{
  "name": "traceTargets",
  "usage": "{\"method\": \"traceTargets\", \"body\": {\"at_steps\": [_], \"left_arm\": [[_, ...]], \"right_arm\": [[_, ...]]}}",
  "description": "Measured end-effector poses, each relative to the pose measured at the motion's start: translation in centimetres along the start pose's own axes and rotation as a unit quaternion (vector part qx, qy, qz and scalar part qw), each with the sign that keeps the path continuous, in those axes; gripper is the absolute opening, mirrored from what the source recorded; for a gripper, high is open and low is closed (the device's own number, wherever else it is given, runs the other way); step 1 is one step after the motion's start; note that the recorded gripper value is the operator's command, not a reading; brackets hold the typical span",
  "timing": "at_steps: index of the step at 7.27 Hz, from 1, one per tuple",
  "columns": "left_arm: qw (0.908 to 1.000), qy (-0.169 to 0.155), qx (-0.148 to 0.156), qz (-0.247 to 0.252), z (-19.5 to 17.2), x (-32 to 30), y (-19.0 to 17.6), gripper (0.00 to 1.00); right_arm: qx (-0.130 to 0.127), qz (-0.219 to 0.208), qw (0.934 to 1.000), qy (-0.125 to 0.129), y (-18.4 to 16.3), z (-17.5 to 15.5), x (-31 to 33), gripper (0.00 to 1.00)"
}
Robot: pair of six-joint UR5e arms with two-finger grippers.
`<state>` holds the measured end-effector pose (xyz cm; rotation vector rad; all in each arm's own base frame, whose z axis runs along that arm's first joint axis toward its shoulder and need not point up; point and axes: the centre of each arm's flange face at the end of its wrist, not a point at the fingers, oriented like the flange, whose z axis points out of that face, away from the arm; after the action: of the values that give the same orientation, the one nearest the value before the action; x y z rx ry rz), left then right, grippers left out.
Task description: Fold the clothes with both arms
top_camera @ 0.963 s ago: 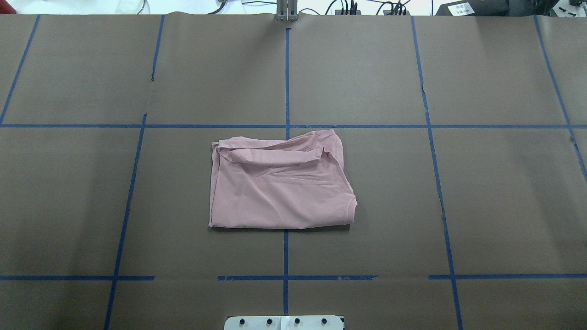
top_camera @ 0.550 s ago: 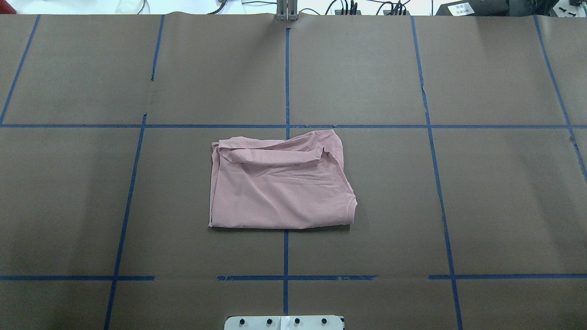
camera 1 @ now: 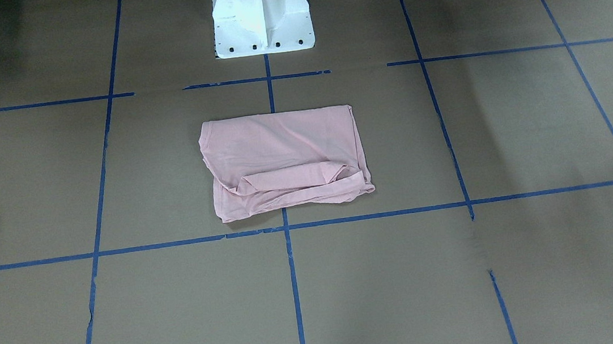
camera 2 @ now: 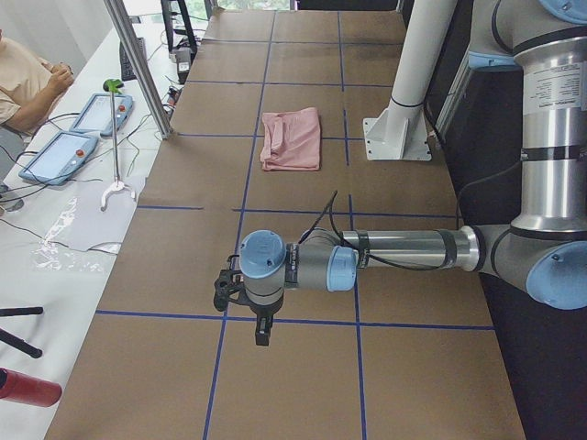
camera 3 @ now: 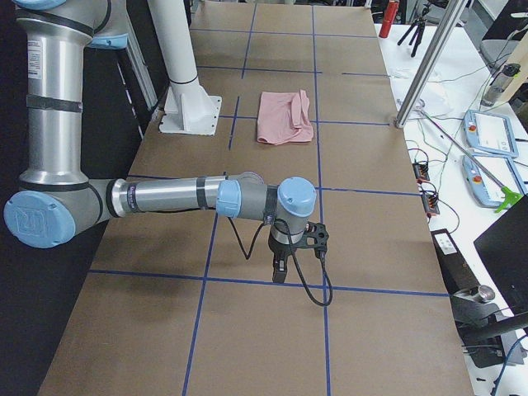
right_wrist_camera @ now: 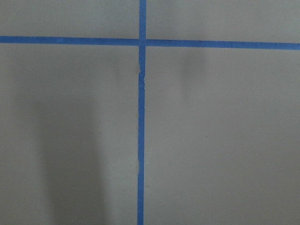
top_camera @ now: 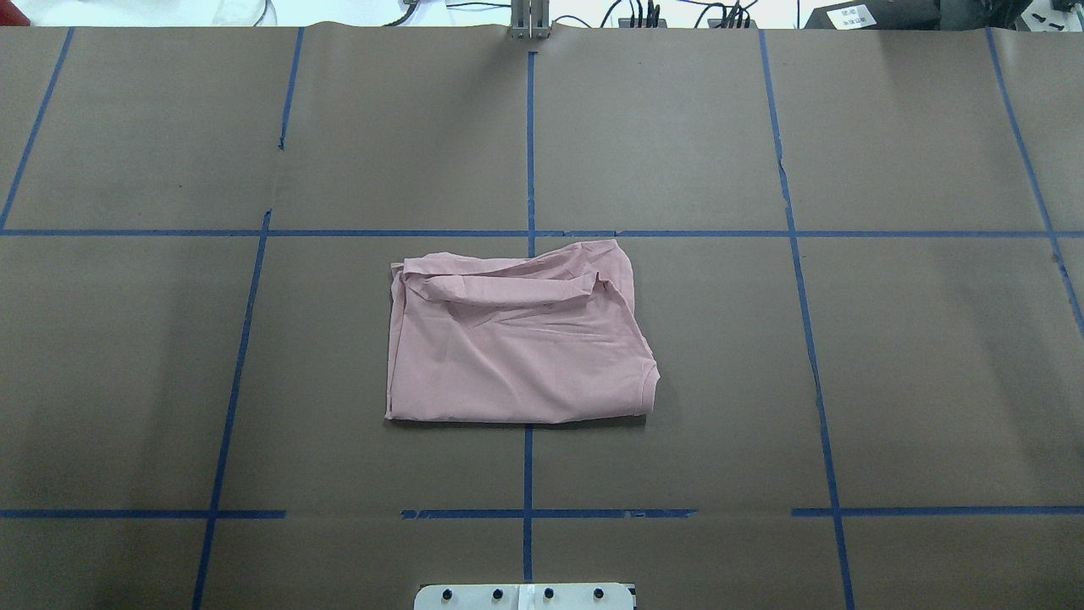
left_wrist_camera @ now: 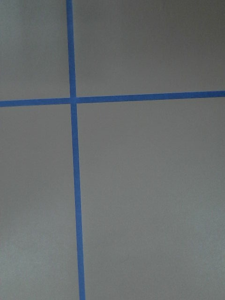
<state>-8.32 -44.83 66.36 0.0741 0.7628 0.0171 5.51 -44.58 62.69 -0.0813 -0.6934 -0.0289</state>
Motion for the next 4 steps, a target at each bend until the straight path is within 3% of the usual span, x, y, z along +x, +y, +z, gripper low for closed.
{"method": "traceTargets", "body": {"at_steps": [4], "left_arm": [[1.0,-0.005,0.003,0.003,-0.27,0.17,-0.09,1.0]], "right_arm": [[0.0,-0.001,1.0,0.0,0.0,0.01,0.0,1.0]]}}
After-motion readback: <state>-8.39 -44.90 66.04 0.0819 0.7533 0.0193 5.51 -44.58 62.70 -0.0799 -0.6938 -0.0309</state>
